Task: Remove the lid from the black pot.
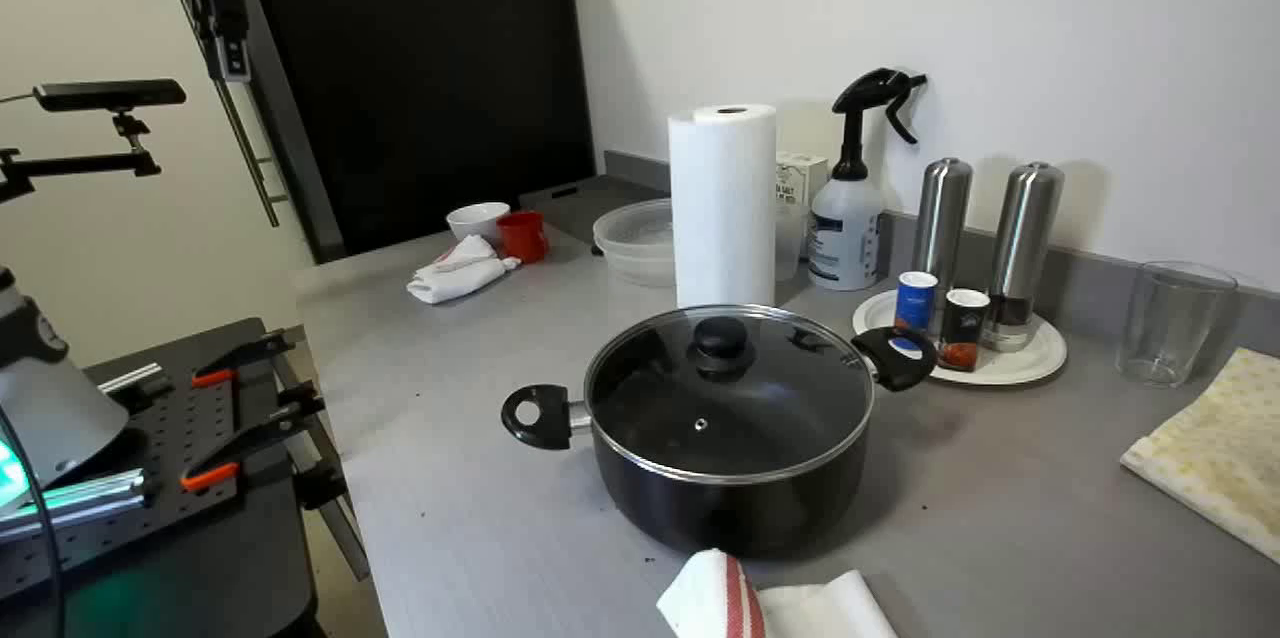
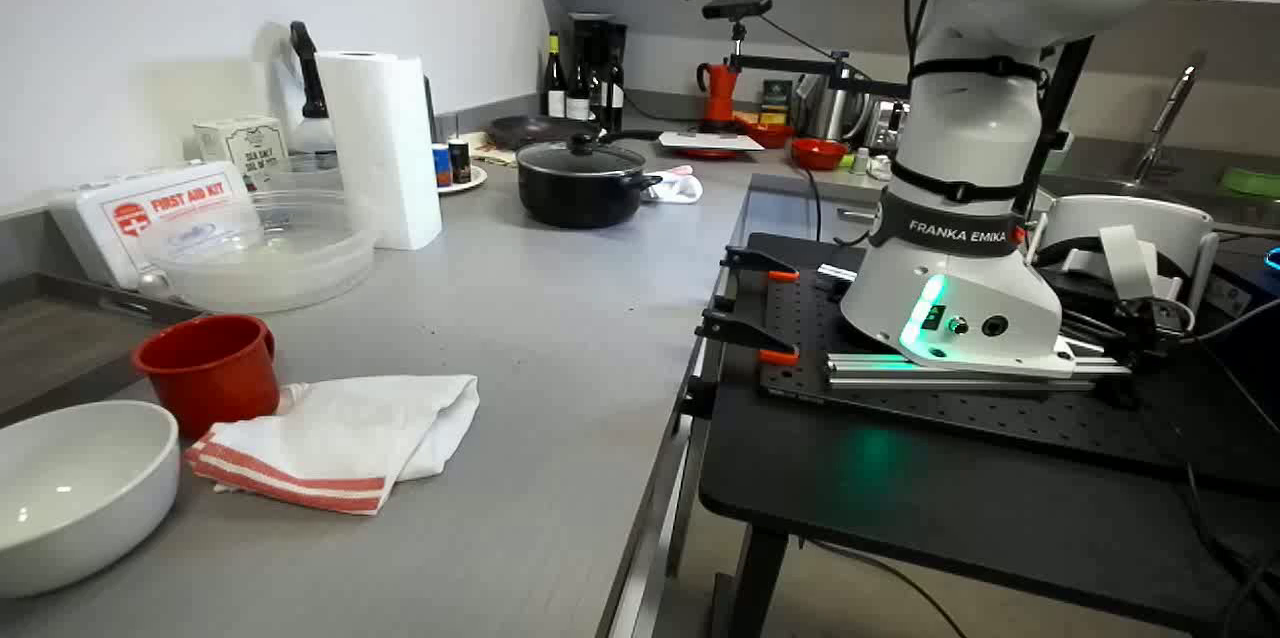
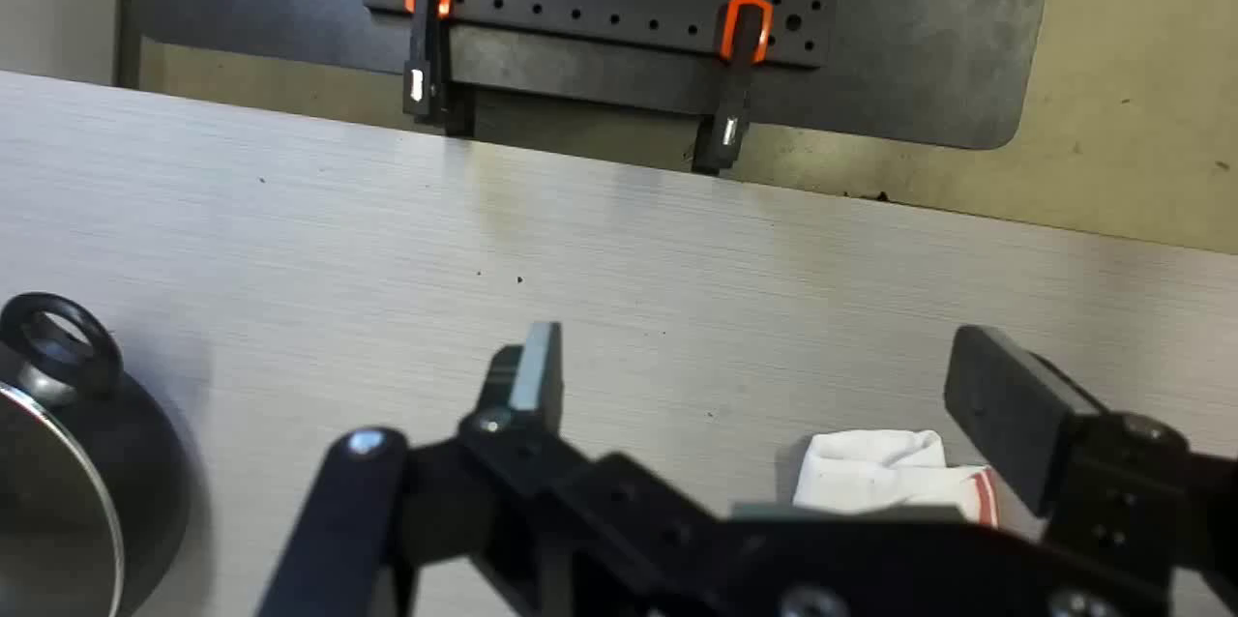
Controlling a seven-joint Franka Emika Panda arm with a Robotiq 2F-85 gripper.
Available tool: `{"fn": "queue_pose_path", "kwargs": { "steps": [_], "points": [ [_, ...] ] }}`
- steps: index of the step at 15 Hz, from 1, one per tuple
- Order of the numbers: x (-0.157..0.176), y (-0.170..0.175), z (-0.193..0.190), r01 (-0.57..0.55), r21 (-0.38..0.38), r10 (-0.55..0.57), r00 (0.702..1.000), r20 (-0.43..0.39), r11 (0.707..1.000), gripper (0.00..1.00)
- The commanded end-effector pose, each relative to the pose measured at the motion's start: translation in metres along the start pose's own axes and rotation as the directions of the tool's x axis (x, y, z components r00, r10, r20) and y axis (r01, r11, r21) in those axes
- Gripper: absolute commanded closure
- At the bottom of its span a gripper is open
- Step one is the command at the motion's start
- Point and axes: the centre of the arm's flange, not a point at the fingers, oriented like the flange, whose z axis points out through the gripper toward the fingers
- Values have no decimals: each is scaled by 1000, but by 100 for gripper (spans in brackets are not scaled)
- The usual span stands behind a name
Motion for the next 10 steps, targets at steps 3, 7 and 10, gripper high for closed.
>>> {"fn": "queue_pose_path", "kwargs": {
  "steps": [3, 7, 10],
  "points": [
    [0, 0, 0, 0, 0, 0, 1000, 0, 1000, 0],
    [0, 0, 0, 0, 0, 0, 1000, 0, 1000, 0],
    [8, 5, -1, -6, -1, 6, 1000, 5, 1000, 0]
  ]
}}
